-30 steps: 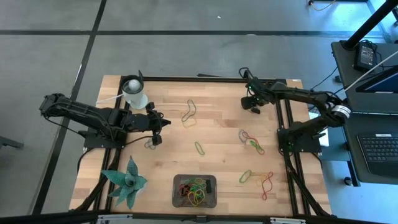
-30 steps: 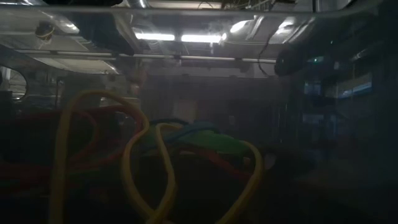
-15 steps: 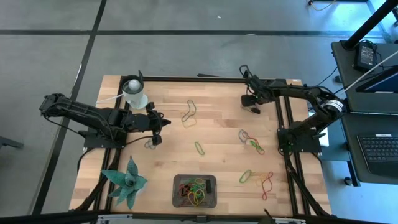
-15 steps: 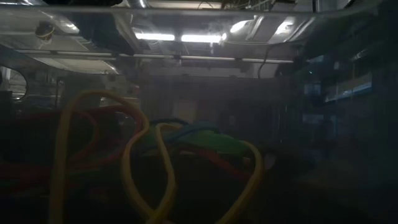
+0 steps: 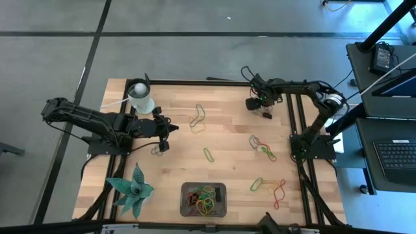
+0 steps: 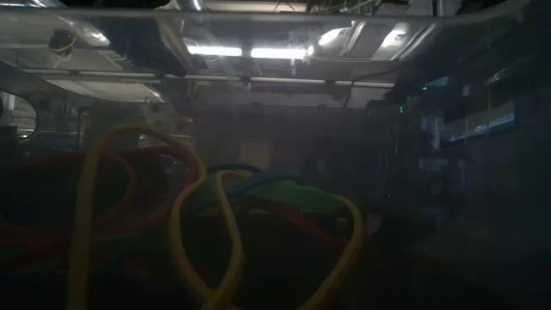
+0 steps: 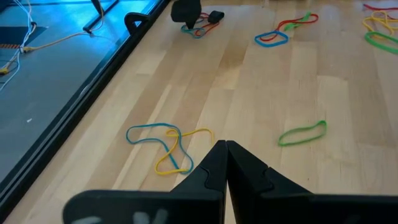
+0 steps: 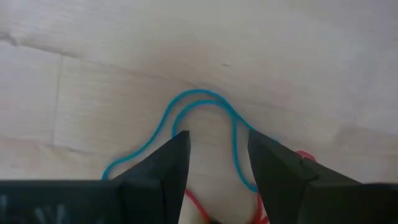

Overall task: Pick and place rubber bands into bin
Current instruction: Put the blue rubber band into the black bin

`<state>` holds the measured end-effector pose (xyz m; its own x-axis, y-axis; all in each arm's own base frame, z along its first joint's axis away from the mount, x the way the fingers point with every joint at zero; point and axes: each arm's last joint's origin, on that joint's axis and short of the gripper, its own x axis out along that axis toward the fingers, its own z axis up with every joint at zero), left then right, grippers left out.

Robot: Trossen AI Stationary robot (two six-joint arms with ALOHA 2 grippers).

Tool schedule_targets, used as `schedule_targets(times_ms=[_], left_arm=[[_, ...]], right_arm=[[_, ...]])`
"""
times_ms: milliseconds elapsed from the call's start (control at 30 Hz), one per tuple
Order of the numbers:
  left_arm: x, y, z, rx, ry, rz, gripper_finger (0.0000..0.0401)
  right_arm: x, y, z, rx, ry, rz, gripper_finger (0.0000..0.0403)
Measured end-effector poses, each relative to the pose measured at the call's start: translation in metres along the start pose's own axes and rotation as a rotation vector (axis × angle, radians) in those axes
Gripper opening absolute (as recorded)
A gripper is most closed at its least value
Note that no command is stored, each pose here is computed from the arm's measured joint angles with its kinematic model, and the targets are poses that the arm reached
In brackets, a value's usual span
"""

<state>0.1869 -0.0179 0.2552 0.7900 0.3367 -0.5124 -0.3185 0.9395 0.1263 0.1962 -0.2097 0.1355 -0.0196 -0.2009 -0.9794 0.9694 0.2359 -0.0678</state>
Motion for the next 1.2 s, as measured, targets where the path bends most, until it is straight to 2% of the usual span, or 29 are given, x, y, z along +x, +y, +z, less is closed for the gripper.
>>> schedule_targets(times_ms=[100, 233, 333, 533, 767, 1000, 1200], left_arm=[[0.0, 0.0, 0.0, 0.0, 0.001, 0.0, 0.0004], [0.0, 0.0, 0.0, 0.0, 0.001, -0.001, 0.0004], [0.0, 0.0, 0.0, 0.001, 0.002, -0.002, 0.0004], [0.0, 0.0, 0.0, 0.001, 0.002, -0.002, 0.0004], [0.0, 0.0, 0.0, 0.001, 0.002, -0.004, 0.0004], [0.0, 0.0, 0.0, 0.0, 0.001, -0.004, 0.0004], [0.0, 0.0, 0.0, 0.0, 0.001, -0.004, 0.0004]], right_arm=[[0.006, 0.005, 0.007, -0.016, 0.057, -0.034, 0.0168], [0.014, 0.01, 0.012, -0.095, 0.134, -0.04, 0.0153], [0.017, 0.011, 0.012, -0.119, 0.15, -0.031, 0.0117], [0.015, 0.012, 0.012, -0.206, 0.151, -0.013, 0.0012], [-0.012, 0.006, 0.01, -0.214, 0.1, 0.026, 0.0003], [-0.049, 0.001, 0.014, -0.17, -0.048, 0.082, 0.0007], [-0.044, 0.006, 0.021, -0.163, -0.103, 0.104, 0.004]])
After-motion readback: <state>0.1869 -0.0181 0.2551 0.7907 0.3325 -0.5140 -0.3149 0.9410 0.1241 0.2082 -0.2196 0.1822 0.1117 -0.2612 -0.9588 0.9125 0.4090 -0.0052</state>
